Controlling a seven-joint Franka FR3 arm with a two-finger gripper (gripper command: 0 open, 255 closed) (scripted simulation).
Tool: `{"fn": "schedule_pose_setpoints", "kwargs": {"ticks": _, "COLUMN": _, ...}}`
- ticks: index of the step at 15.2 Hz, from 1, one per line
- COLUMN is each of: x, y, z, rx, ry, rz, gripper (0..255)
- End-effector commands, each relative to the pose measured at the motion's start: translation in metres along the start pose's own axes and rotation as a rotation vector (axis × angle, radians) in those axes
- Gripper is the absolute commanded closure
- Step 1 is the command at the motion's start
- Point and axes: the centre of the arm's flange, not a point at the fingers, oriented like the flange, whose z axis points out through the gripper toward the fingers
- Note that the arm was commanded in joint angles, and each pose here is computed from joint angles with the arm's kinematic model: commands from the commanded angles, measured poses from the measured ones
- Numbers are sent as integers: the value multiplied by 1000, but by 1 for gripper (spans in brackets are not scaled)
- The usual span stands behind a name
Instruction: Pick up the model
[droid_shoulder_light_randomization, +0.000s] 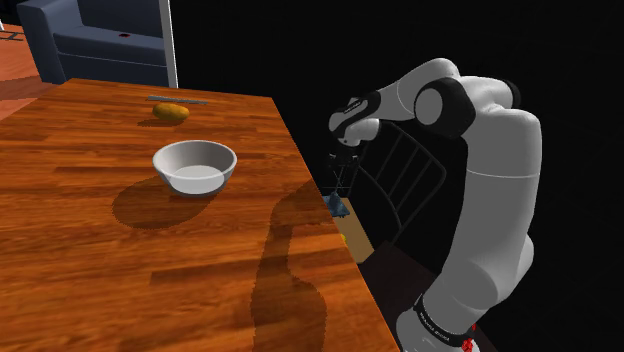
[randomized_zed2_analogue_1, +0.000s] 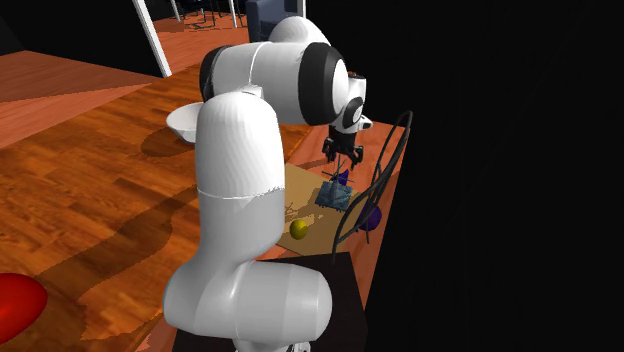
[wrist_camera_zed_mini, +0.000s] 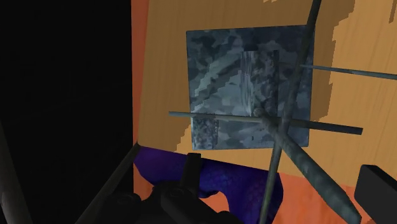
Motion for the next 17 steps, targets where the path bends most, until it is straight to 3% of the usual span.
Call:
{"fn": "schedule_pose_setpoints", "kwargs": {"ticks": 1, "x": 0, "y": -1, "z": 9, "rx": 0, "ry": 0, "rz": 0, "gripper": 0}}
{"fn": "schedule_pose_setpoints", "kwargs": {"ticks": 2, "x": 0, "y": -1, "z": 9, "rx": 0, "ry": 0, "rz": 0, "gripper": 0}}
{"fn": "schedule_pose_setpoints", "kwargs": {"ticks": 3, "x": 1, "y": 0, "z": 9, "rx": 0, "ry": 0, "rz": 0, "gripper": 255}}
{"fn": "schedule_pose_setpoints", "kwargs": {"ticks": 12, "x": 0, "y": -1, "z": 9, "rx": 0, "ry": 0, "rz": 0, "gripper": 255}}
{"fn": "schedule_pose_setpoints", "kwargs": {"ticks": 17, "x": -1, "y": -1, "z": -18, "rx": 0, "ry": 0, "rz": 0, "gripper": 255}}
